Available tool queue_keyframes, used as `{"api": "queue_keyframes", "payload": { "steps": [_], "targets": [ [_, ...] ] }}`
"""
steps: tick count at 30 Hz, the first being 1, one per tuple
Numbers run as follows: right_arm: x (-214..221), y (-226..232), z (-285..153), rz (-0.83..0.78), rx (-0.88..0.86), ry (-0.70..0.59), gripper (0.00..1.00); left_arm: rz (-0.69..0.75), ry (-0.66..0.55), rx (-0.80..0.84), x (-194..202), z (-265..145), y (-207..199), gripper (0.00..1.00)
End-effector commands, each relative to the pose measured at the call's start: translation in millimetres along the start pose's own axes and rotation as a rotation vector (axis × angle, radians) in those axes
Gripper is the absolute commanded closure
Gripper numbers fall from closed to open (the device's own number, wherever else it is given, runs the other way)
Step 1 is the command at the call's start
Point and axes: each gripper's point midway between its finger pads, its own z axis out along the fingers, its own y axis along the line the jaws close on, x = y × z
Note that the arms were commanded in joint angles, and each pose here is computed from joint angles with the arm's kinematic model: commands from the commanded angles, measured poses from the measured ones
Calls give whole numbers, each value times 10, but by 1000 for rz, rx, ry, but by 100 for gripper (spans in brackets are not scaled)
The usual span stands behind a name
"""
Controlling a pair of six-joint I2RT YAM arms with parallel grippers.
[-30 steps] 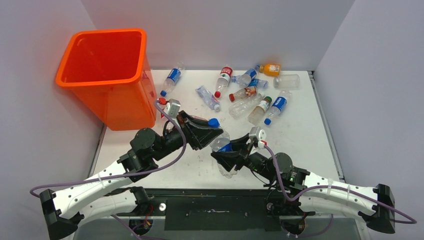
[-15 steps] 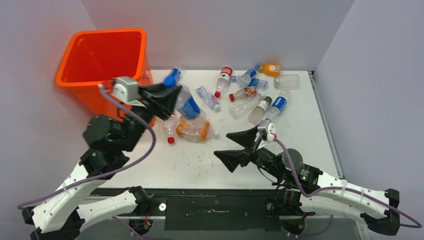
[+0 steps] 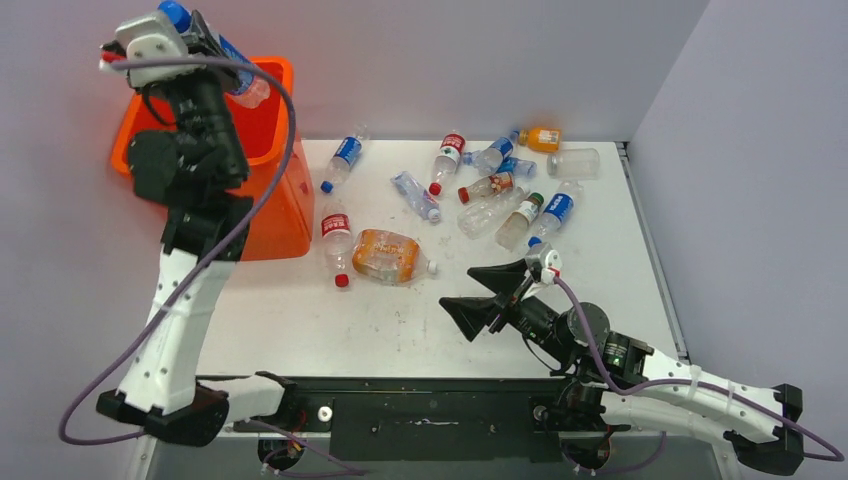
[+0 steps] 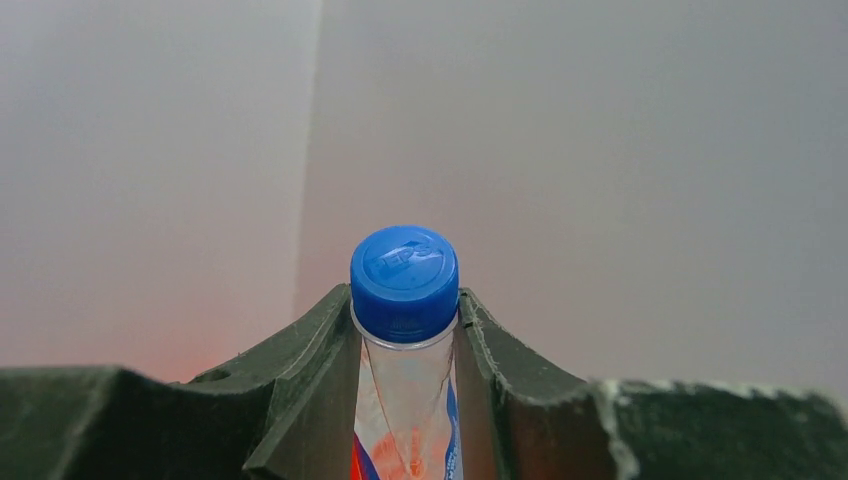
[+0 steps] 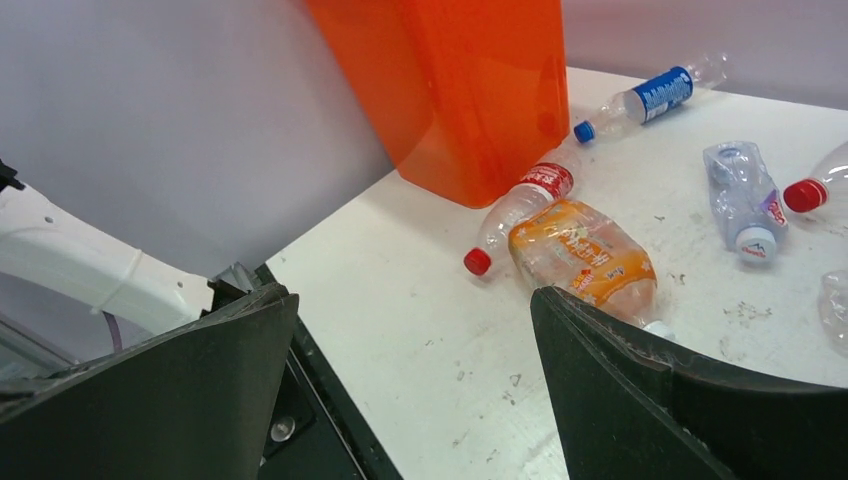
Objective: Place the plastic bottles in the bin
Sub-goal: Place the plastic bottle in the trash bin.
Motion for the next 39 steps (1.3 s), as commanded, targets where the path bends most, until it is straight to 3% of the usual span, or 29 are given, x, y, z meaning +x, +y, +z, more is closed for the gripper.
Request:
{"api": "queue_keyframes", "payload": {
  "steps": [1,6,7,10,11,14,19,22,26,29,31,35,39],
  "targets": [
    [122,-84,25,-16,42,30,10,9,21,-227,439,388,527,100],
    [439,-178,3,21,57,66,10,5,24,-354,1000,538,847,100],
    [503,-192,-8,27,54,68,10,-11,10,-376,1070,521,878,86],
    [614,-268,-31,40,73,62,10,-97,-61,-396,1012,434,895,6],
    [632,-281,-30,38,76,63,10,-125,-83,-384,908,400,857,2],
    [676,-334,2,16,103,72,10,-153,-111,-289,610,287,538,4],
    [748,-556,61,1,232,82,10,-211,-2,108,483,-60,-479,4],
    [761,-831,45,24,397,54,10,-233,145,308,811,-361,-956,4],
    [728,-1175,-3,19,605,52,10,-237,473,604,1379,-989,-1483,4],
    [609,-1489,-119,23,752,20,10,-213,746,719,1835,-1664,-1560,4],
    [501,-1693,-185,56,804,-22,10,-205,843,766,2015,-2051,-1531,4],
    [328,-2146,-350,186,906,-137,10,-149,922,857,2199,-2615,-1292,4],
    [299,-2552,-498,324,1012,-241,10,-74,894,813,2315,-2801,-909,4]
  ]
}}
